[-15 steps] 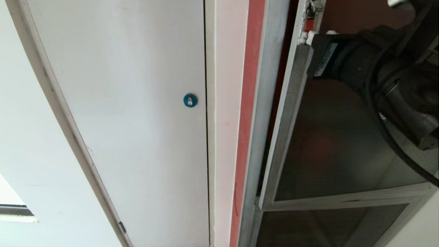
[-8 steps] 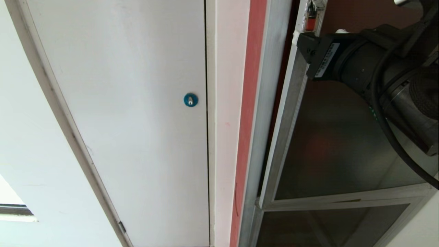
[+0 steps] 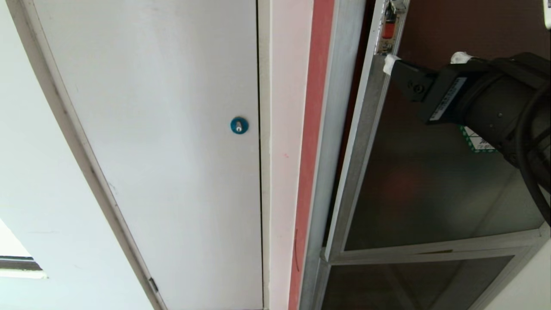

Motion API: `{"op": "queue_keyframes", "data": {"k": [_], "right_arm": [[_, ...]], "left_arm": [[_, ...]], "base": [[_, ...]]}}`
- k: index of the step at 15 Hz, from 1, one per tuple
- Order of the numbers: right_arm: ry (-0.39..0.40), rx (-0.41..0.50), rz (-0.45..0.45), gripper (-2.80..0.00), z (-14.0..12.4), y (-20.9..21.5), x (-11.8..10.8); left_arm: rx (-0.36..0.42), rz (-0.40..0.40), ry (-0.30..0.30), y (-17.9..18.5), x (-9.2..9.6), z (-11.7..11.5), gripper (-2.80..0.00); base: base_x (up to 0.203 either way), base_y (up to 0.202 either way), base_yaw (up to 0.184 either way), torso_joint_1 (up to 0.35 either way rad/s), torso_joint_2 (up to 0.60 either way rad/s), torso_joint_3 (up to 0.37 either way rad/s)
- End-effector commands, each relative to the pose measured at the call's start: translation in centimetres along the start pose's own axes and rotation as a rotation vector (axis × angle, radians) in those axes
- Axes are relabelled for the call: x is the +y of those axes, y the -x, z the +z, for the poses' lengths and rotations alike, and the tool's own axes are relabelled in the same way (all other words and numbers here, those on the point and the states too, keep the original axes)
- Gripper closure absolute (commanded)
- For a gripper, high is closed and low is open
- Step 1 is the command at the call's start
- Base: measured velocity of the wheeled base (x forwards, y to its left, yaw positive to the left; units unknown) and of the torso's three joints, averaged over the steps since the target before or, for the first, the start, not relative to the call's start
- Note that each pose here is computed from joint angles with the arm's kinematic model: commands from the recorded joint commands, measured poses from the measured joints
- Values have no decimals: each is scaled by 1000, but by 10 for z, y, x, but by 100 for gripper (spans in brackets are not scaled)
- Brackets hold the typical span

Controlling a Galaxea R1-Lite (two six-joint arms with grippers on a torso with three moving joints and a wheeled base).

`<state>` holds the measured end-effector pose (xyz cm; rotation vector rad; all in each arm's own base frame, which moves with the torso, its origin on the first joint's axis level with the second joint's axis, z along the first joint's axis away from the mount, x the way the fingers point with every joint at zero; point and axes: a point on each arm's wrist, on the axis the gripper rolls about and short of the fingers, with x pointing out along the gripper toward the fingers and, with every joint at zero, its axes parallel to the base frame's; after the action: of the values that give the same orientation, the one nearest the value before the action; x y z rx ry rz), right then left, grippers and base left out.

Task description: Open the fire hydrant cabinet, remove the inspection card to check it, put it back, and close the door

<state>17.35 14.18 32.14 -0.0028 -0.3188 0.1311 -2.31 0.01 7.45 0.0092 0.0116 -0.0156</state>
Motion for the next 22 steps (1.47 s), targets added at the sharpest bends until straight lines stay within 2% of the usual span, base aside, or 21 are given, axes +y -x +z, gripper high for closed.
{"op": "queue_keyframes", "data": {"k": [1,6,7,9,11,15,17,19,22], "right_arm": [[-12,-19,-11,-280,6,17,-13],[-2,-8,-46,-280,2,42,-33],[7,1,-56,0,-2,46,-37],[18,7,-92,0,-7,58,-49],[15,-12,-135,0,-3,70,-62],[54,13,-227,0,0,85,-83],[76,-5,-352,0,6,95,-102],[80,-36,-432,0,16,114,-114],[118,-54,-604,0,29,150,-129]], "left_arm": [[1,-1,0,0,0,0,0],[2,-1,0,0,0,0,0],[1,-1,0,0,0,0,0],[1,0,0,0,0,0,0],[1,0,0,0,0,0,0],[2,0,0,0,0,0,0],[1,0,0,0,0,0,0],[2,0,0,0,0,0,0],[1,-1,0,0,0,0,0]], "base": [[0,0,0,0,0,0],[0,0,0,0,0,0],[0,0,0,0,0,0],[0,0,0,0,0,0],[0,0,0,0,0,0],[0,0,0,0,0,0],[0,0,0,0,0,0],[0,0,0,0,0,0],[0,0,0,0,0,0]]}}
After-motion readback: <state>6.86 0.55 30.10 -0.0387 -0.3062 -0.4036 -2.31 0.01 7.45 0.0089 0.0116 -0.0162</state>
